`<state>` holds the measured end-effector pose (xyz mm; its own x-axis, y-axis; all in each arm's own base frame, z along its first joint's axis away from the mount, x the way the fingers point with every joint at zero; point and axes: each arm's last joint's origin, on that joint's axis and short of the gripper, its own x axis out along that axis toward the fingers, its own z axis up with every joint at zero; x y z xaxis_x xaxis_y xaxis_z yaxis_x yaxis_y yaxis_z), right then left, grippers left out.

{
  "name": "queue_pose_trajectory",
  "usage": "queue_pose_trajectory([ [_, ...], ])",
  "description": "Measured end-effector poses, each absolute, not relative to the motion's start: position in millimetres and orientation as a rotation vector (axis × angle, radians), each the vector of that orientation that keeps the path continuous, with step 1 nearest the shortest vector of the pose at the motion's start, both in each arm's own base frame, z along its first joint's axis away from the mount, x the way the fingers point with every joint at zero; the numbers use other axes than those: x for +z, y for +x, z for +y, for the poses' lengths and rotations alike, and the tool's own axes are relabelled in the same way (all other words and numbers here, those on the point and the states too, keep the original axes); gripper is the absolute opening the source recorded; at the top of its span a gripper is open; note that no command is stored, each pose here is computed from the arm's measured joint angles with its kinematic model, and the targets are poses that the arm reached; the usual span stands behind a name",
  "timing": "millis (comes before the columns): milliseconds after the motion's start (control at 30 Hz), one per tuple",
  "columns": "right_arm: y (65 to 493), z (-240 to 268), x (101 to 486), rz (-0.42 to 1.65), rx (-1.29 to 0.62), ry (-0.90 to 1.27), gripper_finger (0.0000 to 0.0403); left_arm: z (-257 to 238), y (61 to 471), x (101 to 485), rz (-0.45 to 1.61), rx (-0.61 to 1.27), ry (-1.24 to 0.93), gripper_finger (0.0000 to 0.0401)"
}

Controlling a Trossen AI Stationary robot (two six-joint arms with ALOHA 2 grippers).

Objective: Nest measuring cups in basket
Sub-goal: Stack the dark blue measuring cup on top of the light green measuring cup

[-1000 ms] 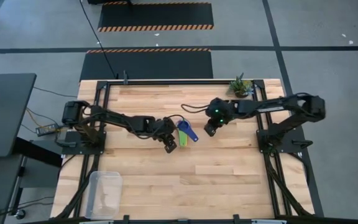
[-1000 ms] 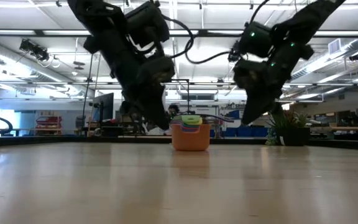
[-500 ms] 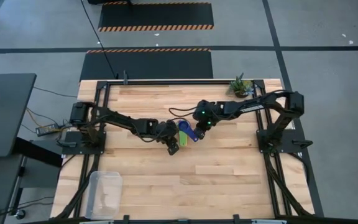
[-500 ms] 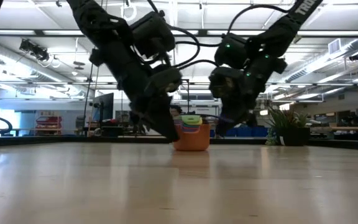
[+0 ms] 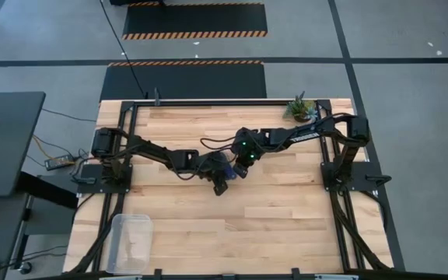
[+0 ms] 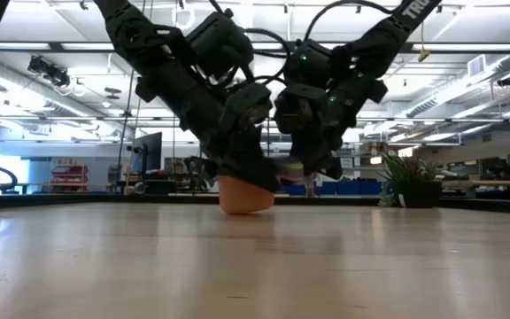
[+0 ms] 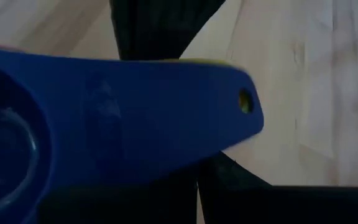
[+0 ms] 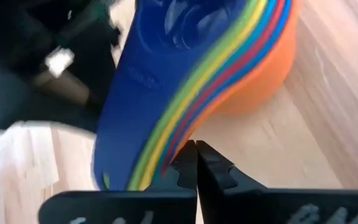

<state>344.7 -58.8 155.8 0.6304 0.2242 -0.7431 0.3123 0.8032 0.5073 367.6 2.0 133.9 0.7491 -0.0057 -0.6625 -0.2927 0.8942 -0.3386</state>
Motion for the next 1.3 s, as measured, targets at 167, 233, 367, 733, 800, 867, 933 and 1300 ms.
queue_pose_trajectory([
  [167,343.5,-59.0,155.4,0.923,-0.052,0.661,0.0,2.1,368.3,130.0,0.723,0.141,-0.455,0.0002],
  [233,341.5,-58.2,154.7,0.948,-0.047,0.648,0.0,1.7,368.4,130.1,0.724,0.128,-0.459,0.0002],
  [367,337.7,-59.4,152.2,0.989,-0.054,0.62,0.0,1.4,368.4,130.1,0.725,0.123,-0.461,0.0002],
  [733,328.0,-74.8,149.2,1.045,-0.094,0.603,0.0,0.4,363.5,127.9,0.794,0.112,-0.472,0.0002],
  [800,324.9,-75.3,151.6,1.059,-0.093,0.591,0.0,0.3,360.1,131.2,0.818,0.118,-0.471,0.0002],
  [867,321.2,-75.1,156.8,1.068,-0.092,0.577,0.0,-0.1,355.1,139.4,0.838,0.121,-0.47,0.0002],
  [933,315.7,-74.4,166.7,1.069,-0.108,0.546,0.0,-0.3,348.9,149.1,0.861,0.124,-0.465,0.0002],
  [1300,306.5,-48.5,227.9,0.852,0.045,0.586,0.0,11.7,317.4,181.4,0.94,0.342,-0.294,0.0002],
])
